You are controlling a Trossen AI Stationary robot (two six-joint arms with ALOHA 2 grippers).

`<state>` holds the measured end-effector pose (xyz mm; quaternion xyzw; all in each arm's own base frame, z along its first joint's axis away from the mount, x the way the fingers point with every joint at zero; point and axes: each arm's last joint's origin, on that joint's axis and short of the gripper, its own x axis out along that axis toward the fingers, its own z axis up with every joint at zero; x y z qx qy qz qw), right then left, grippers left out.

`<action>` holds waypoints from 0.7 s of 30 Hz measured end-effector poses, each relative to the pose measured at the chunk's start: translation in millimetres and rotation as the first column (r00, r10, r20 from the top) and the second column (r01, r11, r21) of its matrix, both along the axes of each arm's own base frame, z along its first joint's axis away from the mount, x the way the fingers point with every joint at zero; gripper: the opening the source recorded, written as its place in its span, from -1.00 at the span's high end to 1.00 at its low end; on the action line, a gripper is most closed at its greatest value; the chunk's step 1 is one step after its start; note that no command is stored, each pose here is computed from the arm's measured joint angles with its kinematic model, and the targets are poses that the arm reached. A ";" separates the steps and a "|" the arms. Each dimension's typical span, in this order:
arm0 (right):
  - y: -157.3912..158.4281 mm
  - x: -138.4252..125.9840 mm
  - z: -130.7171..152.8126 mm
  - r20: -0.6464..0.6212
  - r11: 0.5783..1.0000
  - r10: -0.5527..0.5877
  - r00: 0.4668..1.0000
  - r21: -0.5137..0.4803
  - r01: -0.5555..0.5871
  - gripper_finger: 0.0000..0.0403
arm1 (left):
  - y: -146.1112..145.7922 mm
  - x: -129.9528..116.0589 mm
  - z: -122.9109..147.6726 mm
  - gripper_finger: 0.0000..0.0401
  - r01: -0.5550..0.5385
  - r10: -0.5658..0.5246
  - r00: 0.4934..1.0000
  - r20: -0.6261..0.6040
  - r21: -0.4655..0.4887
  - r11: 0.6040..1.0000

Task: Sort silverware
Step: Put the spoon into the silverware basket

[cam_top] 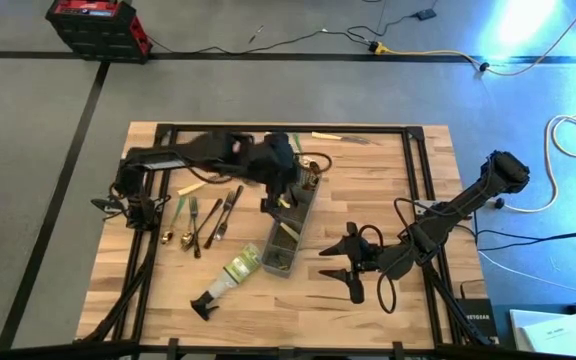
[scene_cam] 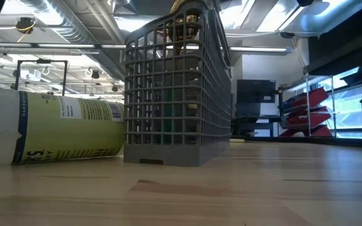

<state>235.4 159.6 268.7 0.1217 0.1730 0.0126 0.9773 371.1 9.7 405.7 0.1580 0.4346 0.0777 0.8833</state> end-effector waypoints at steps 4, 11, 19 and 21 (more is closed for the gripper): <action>0.0 0.0 -0.6 -0.004 1.000 0.000 1.000 -0.003 0.000 0.01 | -0.5 6.2 -36.2 0.58 0.013 -0.013 1.000 -0.001 0.035 0.999; -0.5 -0.7 -2.7 -0.023 1.000 0.001 1.000 -0.016 -0.001 0.01 | 2.7 -24.4 -58.8 0.58 0.013 -0.030 0.974 0.223 0.077 0.997; -0.9 -0.6 -2.4 -0.017 1.000 -0.016 1.000 -0.021 0.015 0.01 | 14.0 -56.6 -113.5 0.58 -0.038 0.029 0.967 0.253 0.034 0.999; -1.1 -0.4 -2.3 -0.015 1.000 -0.018 1.000 -0.021 0.018 0.01 | 19.4 -59.6 -123.1 0.58 -0.082 0.078 0.969 0.236 0.009 0.997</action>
